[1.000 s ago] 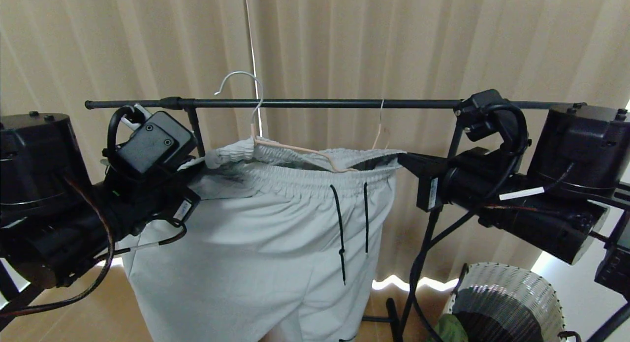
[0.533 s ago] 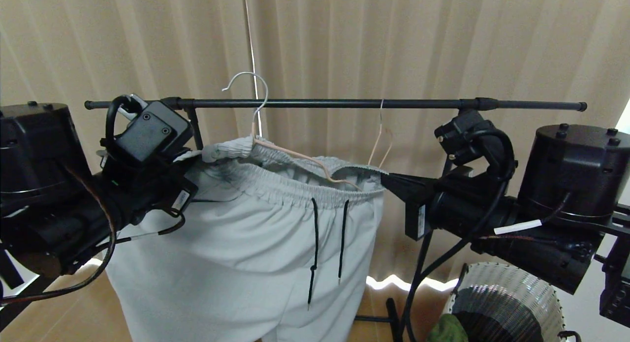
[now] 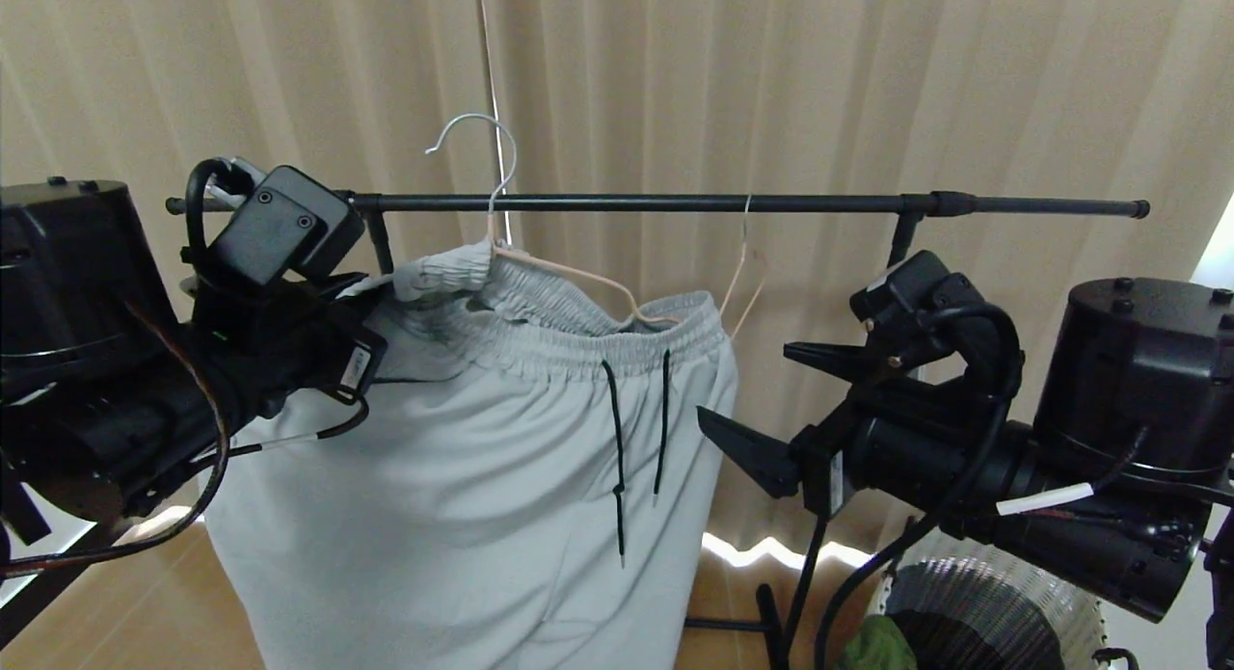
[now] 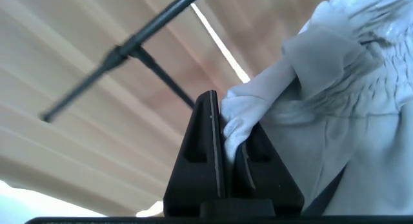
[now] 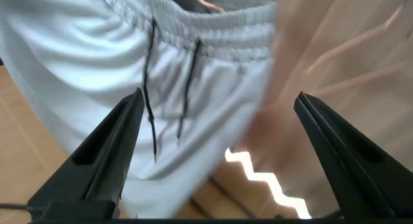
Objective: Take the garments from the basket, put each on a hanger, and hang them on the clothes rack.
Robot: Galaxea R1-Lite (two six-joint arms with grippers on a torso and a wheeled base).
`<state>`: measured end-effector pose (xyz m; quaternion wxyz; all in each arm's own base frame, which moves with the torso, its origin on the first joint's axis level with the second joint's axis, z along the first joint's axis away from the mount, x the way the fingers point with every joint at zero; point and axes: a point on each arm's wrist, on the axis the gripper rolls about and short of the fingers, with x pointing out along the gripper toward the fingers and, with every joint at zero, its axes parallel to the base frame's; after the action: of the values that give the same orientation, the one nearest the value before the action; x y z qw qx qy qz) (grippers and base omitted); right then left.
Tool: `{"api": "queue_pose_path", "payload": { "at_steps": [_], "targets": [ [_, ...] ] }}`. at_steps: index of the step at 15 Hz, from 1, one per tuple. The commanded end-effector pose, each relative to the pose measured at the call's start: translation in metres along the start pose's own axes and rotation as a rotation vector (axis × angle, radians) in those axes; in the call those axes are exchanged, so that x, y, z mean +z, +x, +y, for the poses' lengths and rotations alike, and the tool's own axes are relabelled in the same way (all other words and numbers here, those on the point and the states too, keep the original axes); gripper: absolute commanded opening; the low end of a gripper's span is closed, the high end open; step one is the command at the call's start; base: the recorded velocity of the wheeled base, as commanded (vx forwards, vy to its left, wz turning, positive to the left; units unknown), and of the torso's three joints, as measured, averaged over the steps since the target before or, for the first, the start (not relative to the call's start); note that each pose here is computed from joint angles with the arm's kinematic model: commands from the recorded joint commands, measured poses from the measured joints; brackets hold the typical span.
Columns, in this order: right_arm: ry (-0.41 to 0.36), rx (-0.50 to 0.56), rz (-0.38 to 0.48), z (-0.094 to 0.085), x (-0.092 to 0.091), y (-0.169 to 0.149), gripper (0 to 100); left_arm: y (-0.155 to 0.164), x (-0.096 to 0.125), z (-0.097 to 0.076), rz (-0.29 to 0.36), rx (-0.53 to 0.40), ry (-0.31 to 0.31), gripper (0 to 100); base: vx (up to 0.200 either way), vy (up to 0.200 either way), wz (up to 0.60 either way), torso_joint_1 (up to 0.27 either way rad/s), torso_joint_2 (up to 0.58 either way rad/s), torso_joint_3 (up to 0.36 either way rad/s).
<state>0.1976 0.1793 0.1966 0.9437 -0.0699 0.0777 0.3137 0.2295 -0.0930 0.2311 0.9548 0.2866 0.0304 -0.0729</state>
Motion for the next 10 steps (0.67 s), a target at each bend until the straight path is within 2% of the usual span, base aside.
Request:
{"api": "queue_pose_path", "payload": {
  "at_steps": [1,3,4,5,8,10],
  "targets": [
    [-0.017,-0.003,-0.050,-0.001,0.015,0.004,100,0.007,-0.003,-0.009,0.020,-0.027,-0.039,0,0.000,0.000,0.00,0.000,0.00,0.000],
    [-0.054,0.007,-0.097,0.000,0.029,0.011,100,0.009,-0.004,-0.010,0.022,-0.032,-0.043,0,0.000,0.000,0.00,0.000,0.00,0.000],
    [-0.090,0.017,-0.117,0.000,0.035,0.014,100,0.010,-0.004,-0.011,0.022,-0.035,-0.042,0,0.000,0.000,0.00,0.000,0.00,0.000],
    [-0.156,0.007,-0.134,-0.002,0.042,0.019,100,0.008,-0.002,-0.013,0.015,-0.046,-0.041,0,0.000,0.000,0.00,0.000,0.00,0.000],
    [-0.284,-0.010,-0.110,-0.004,0.040,0.038,100,0.005,0.008,-0.023,-0.023,-0.082,-0.039,0,0.000,0.000,0.00,0.000,0.00,0.000],
    [-0.316,-0.010,-0.087,-0.003,0.034,0.046,100,0.006,0.015,-0.024,-0.043,-0.086,-0.042,0,0.000,0.000,0.00,0.000,0.00,0.000]
  ]
}}
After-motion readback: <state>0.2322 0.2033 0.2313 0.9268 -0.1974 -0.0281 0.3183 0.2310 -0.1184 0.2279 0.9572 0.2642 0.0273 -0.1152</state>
